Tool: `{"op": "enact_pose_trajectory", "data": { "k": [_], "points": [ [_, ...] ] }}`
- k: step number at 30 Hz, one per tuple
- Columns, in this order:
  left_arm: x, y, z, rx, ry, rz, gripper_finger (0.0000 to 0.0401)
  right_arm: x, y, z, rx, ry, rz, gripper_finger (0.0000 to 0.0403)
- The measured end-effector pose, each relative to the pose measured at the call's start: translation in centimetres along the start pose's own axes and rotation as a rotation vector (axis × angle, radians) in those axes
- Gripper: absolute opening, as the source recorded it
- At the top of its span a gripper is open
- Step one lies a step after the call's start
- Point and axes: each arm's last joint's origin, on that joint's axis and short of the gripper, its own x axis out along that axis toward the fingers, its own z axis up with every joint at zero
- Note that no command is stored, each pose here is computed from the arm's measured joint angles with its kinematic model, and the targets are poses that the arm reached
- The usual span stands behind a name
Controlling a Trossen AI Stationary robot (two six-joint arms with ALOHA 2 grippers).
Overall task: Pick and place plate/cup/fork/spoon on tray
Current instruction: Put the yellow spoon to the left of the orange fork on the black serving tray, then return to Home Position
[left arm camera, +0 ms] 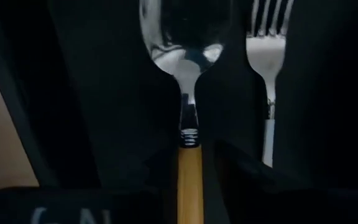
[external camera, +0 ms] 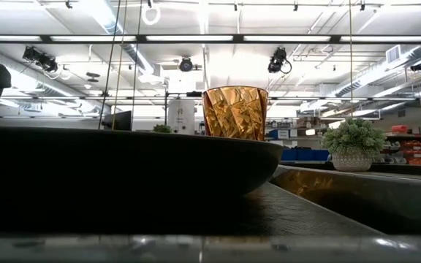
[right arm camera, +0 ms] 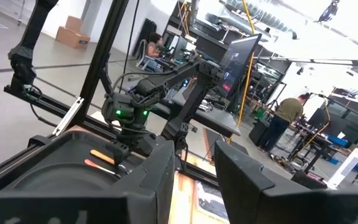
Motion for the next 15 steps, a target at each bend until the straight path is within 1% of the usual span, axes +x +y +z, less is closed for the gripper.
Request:
{"op": "enact_pose_trajectory", "data": {
  "k": [4, 9, 11, 12, 15],
  "points": [
    [-0.8, -0.5, -0.2, 0.06, 0.01, -0.006, 0.0111, -0.3, -0.1, 0.0, 0.014, 0.0, 0.0, 0.0121],
    [-3.3, -1.4, -0.5, 0.152, -0.011, 0.029, 0.011, -1.1, -0.7, 0.1, 0.033, -0.019, -0.002, 0.0121],
    [-4.5, -2.1, -0.7, 0.225, -0.042, -0.009, 0.011, -1.6, -0.8, 0.1, 0.045, -0.034, 0.034, 0.0121],
    [-5.0, -2.5, -0.8, 0.276, -0.074, -0.049, 0.011, -1.9, -0.8, 0.2, 0.053, -0.049, 0.068, 0.0121],
    [-6.5, -4.0, -0.8, 0.422, -0.222, -0.179, 0.011, -2.6, -1.0, 0.2, 0.092, -0.096, 0.156, 0.0121]
  ]
}}
